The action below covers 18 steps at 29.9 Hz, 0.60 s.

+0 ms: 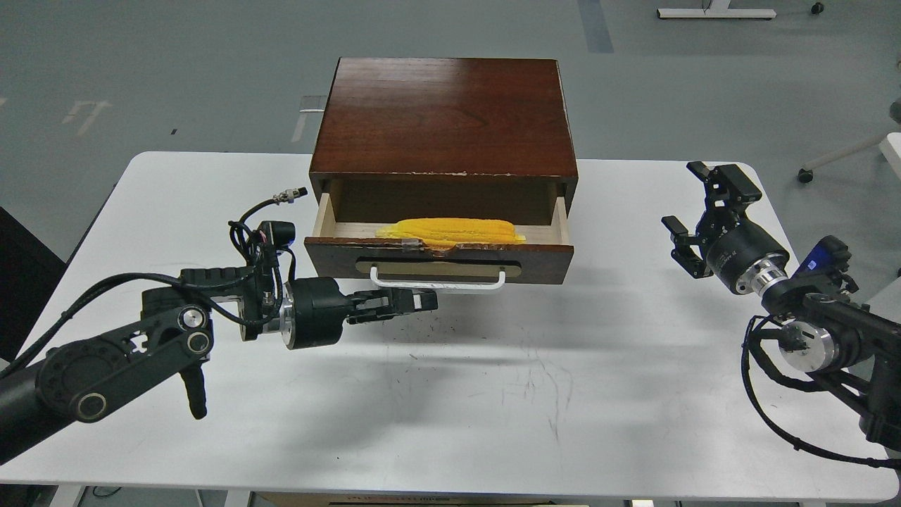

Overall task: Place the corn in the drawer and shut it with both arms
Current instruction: 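Push the drawer front with the left gripper toward the cabinet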

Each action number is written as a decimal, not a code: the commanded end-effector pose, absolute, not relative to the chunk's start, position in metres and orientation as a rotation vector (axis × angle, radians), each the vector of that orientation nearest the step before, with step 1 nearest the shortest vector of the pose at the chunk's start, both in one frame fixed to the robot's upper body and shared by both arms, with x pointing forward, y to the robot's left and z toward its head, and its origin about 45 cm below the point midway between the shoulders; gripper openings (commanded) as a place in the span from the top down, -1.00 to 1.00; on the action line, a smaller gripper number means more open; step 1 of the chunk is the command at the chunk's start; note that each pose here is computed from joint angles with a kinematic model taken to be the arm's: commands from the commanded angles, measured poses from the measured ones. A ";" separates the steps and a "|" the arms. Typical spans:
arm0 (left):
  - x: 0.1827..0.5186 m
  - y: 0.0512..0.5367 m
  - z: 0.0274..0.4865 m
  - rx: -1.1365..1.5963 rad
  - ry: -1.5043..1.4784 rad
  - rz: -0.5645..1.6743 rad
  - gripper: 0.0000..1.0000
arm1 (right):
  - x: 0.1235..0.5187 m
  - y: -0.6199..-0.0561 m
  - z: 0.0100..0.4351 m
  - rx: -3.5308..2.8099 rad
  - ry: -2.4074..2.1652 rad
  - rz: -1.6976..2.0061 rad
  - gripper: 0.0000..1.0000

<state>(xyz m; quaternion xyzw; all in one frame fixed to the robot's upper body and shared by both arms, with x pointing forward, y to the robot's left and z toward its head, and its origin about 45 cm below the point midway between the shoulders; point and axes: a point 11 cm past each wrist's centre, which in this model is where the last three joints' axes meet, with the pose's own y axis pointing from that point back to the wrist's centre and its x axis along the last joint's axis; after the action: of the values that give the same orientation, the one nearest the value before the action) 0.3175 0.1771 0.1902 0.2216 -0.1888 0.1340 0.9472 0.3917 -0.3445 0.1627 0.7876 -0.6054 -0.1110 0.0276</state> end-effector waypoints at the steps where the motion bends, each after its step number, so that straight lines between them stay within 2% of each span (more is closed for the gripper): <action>1: 0.322 0.180 0.192 0.450 -0.383 0.292 1.00 | 0.392 -0.345 0.163 2.430 -1.870 -0.340 -1.00; 18: 0.339 0.191 0.191 0.434 -0.343 0.406 1.00 | 0.389 -0.346 0.159 2.422 -1.870 -0.351 -1.00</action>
<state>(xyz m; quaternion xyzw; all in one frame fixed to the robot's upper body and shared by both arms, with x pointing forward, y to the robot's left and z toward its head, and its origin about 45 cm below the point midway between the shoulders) 0.3352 0.1916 0.1908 0.2185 -0.1728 0.1868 0.9421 0.3893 -0.3461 0.1599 0.7861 -0.6069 -0.1134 0.0301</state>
